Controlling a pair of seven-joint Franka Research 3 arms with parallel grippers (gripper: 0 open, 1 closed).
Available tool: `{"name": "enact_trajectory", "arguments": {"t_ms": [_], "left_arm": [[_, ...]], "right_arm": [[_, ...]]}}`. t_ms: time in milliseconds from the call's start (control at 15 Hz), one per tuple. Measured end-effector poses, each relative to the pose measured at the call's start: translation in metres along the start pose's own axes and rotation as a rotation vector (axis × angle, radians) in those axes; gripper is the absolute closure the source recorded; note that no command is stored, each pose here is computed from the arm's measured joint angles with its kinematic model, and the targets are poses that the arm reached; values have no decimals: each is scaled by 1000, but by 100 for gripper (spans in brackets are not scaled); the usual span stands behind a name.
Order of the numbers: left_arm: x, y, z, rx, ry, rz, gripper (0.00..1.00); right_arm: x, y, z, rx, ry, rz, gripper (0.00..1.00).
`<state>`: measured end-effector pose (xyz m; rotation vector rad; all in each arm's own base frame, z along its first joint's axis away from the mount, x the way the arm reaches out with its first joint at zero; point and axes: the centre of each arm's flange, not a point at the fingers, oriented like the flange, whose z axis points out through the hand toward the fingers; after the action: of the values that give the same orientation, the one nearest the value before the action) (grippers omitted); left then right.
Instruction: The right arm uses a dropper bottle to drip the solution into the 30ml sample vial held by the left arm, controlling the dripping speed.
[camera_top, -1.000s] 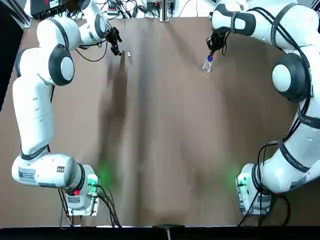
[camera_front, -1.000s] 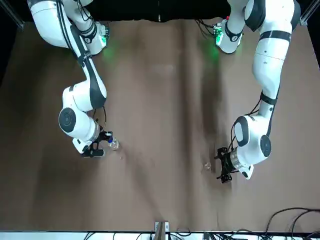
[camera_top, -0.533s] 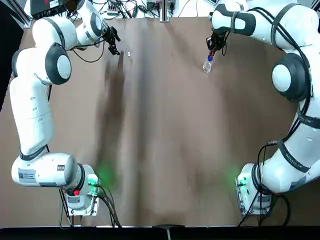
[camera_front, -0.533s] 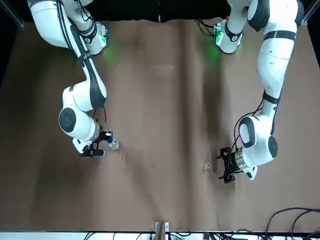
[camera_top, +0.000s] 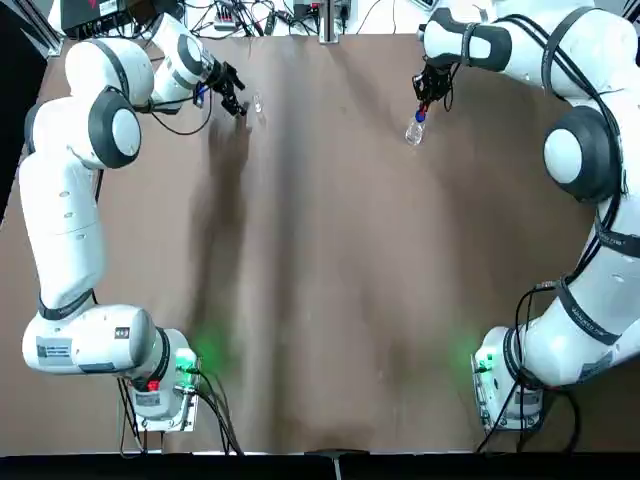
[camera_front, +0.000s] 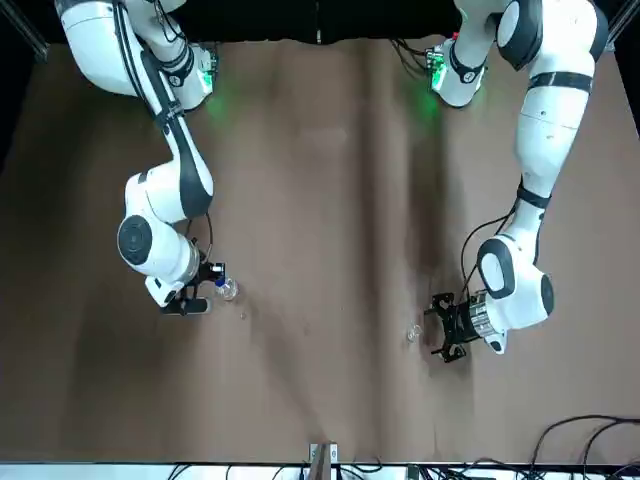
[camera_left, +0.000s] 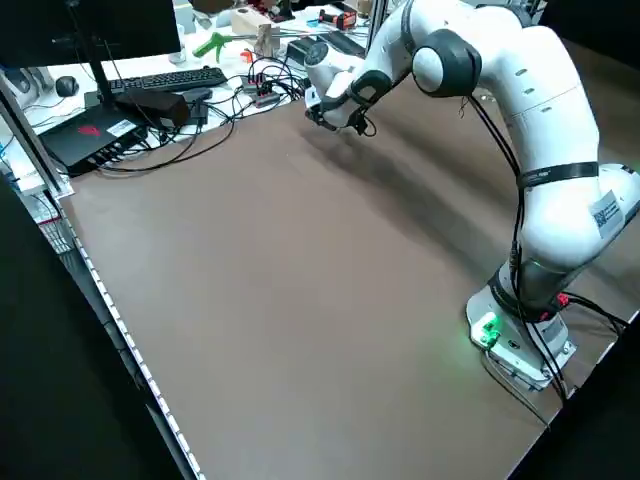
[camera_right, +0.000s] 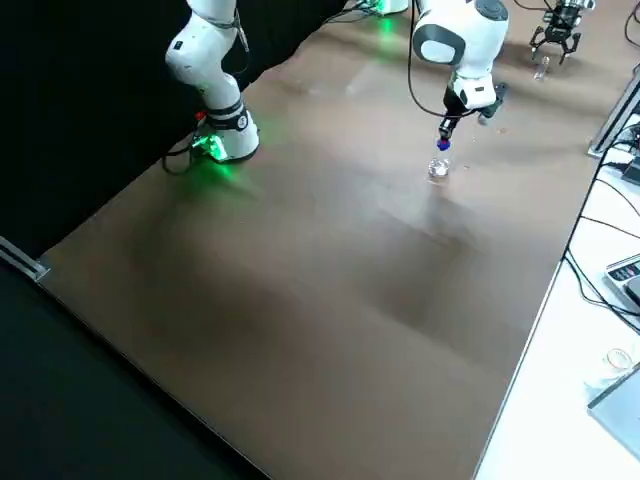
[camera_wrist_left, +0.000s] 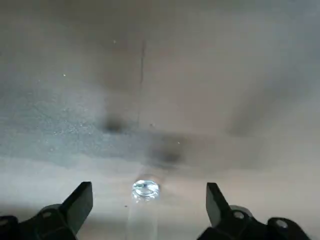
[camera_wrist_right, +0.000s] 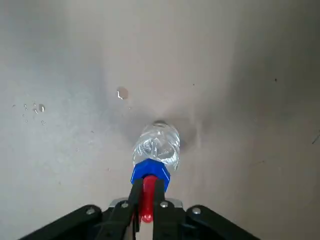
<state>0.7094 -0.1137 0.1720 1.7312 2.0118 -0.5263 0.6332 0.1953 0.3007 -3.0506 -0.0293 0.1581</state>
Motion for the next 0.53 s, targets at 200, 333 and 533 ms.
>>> {"name": "enact_trajectory", "arguments": {"t_ms": [200, 333, 533], "left_arm": [[3, -2, 6, 6, -11, -12, 0], [4, -1, 4, -1, -67, -62, 0], [4, -2, 3, 5, -126, 12, 0]], "right_arm": [[1, 0, -2, 1, 4, 0, 88], [2, -1, -6, 3, 12, -1, 87], [2, -2, -10, 3, 7, -2, 88]]}}
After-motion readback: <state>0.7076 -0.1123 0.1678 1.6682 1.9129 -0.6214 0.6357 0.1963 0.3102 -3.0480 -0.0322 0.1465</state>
